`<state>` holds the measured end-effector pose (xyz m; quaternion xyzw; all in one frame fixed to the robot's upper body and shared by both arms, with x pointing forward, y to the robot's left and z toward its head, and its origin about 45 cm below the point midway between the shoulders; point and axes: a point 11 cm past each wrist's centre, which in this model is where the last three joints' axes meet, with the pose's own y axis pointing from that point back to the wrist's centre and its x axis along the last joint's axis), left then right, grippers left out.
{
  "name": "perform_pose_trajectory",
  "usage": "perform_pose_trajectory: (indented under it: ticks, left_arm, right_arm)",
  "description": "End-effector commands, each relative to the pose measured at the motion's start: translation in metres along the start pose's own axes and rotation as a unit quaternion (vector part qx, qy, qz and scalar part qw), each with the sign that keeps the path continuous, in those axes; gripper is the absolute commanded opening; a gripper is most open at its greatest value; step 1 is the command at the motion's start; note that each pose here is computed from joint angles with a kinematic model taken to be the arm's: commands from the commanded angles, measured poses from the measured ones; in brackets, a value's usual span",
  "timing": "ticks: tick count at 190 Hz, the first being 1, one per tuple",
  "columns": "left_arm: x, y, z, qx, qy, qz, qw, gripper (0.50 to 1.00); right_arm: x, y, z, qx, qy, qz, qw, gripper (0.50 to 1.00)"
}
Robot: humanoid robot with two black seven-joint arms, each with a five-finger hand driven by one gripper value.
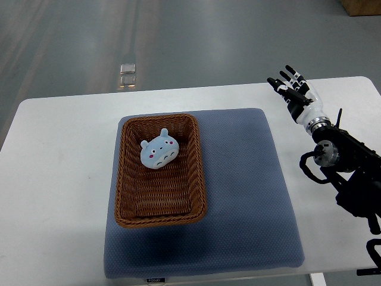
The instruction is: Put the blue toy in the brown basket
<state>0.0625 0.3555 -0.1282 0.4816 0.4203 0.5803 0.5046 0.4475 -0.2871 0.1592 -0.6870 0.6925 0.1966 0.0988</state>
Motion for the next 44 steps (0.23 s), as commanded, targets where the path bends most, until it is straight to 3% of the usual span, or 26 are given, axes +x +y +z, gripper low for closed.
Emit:
perform_pose_trajectory:
  ticks: [1,44]
  left_arm:
    - [0.0,0.0,0.0001,0.0,0.0,0.0,1.0,1.0]
    - [0.0,0.0,0.0,0.0,-0.001,0.0,1.0,1.0]
  right_arm:
    - [-0.0012,0.001,0.0035,-0.004,0.002,-0.002,1.0,0.913]
    - [0.0053,0.0068,0.0135,-0.017,0.016,0.0,1.0,0.913]
